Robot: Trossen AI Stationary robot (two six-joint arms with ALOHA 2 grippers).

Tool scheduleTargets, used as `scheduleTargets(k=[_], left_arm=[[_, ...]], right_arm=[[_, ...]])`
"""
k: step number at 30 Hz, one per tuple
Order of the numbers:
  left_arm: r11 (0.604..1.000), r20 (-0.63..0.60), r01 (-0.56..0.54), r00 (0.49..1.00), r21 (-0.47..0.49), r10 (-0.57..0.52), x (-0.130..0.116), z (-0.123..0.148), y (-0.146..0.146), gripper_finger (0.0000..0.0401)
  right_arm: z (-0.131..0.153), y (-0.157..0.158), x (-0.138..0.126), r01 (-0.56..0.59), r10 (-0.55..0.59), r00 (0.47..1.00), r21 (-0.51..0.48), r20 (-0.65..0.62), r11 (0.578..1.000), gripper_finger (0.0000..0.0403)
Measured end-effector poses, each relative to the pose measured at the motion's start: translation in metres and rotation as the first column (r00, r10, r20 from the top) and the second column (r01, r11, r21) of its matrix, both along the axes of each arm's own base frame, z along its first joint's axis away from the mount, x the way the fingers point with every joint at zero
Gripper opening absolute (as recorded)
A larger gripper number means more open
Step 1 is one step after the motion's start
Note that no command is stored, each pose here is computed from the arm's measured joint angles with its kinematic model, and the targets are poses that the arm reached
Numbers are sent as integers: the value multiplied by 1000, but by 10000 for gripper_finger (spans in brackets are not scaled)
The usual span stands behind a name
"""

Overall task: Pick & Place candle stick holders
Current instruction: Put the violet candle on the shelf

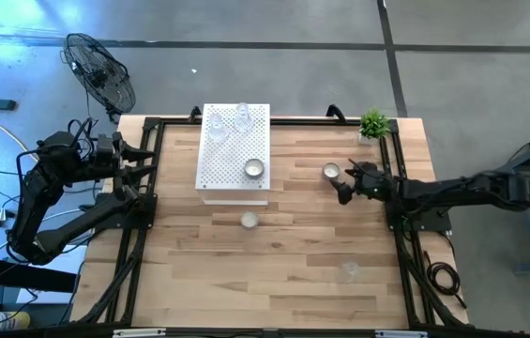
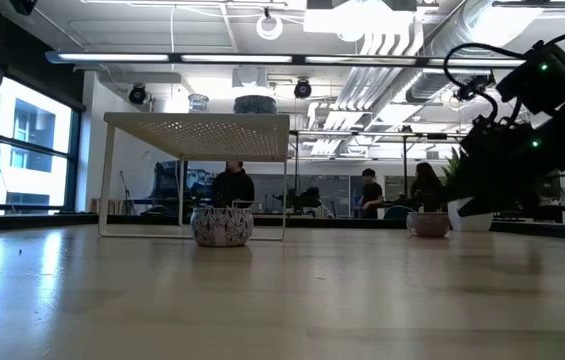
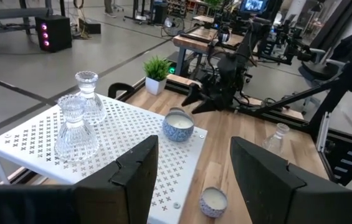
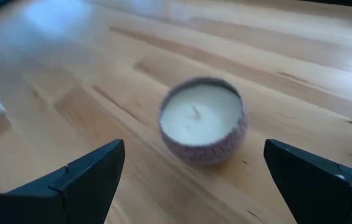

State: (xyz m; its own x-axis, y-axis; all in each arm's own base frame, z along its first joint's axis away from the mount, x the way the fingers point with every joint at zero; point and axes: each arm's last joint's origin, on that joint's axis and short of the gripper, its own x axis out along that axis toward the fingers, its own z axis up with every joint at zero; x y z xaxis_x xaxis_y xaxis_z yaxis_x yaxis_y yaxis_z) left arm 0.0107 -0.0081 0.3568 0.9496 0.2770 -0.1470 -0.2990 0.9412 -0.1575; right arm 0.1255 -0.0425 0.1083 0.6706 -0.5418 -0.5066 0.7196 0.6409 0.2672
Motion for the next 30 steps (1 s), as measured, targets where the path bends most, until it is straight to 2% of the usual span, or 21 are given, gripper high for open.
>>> scheduleTargets(k=[5,12,15,30], left_arm=[[1000,0,0,1000,0,0,0,0,0,195],[1000,0,0,1000,1,0,0,0,0,195],[1000,0,0,1000,1,0,0,0,0,195],[1000,-1,1,1000,8,-1,0,0,0,195]], right_arm=[[-9,0,0,-7,7,996,-6,-88,1000,378],[-11,-2,7,-60,55,993,-45,-104,997,378],[-14,-2,9,-67,58,986,-54,-155,996,378],[-14,-12,41,-74,51,962,-79,-267,994,378]])
